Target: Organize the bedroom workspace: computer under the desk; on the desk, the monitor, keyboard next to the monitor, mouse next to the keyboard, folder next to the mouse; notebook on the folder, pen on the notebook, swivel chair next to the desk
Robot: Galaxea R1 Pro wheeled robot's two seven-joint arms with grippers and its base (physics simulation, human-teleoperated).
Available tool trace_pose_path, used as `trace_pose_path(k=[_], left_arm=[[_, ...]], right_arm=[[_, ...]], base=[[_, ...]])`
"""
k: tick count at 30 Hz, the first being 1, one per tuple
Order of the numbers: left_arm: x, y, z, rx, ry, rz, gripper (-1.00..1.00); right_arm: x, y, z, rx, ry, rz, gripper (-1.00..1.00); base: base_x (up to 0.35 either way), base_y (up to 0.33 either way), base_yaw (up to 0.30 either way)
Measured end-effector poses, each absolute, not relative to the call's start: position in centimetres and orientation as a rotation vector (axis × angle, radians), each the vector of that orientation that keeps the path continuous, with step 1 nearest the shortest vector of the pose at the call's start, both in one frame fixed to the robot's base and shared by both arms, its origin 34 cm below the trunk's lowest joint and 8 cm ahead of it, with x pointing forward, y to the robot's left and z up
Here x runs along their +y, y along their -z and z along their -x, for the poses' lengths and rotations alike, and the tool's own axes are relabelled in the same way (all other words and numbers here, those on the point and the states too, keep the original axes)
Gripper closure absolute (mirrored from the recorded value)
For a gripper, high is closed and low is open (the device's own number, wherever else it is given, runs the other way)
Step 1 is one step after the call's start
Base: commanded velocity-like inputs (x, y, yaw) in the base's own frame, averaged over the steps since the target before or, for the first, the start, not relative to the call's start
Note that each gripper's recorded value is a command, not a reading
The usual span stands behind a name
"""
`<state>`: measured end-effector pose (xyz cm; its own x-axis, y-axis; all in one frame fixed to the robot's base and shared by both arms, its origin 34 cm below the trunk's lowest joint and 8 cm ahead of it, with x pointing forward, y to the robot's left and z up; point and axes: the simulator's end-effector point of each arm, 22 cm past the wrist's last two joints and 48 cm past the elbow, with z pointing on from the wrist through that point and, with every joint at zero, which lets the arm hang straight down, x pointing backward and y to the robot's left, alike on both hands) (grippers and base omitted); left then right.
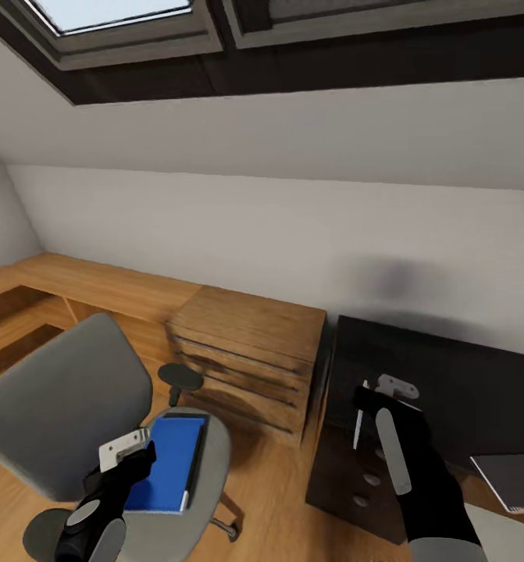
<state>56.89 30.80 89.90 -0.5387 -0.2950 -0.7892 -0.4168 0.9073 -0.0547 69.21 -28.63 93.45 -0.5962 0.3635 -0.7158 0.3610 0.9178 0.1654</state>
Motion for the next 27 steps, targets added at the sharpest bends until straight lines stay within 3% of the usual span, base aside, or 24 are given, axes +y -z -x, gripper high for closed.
trace_pose_path(k=[12, 24, 27], left_arm=[[30.8, -90.1, -56.9, 2.173, -0.174, 0.507, -1.0], [30.8, -90.0, -56.9, 2.174, -0.174, 0.507, -1.0], [30.8, -89.9, -56.8, 2.177, -0.176, 0.507, -1.0]], right_arm=[[-28.7, -93.7, -69.2, 2.255, -0.004, -0.514, 1.0], [-27.8, -92.3, -69.0, 2.286, -0.024, -0.499, 1.0], [-26.1, -90.0, -68.5, 2.341, -0.084, -0.471, 1.0]], base=[[0.21, -0.232, -0.254], [0.31, 0.057, -0.029], [0.073, 0.053, 0.0]])
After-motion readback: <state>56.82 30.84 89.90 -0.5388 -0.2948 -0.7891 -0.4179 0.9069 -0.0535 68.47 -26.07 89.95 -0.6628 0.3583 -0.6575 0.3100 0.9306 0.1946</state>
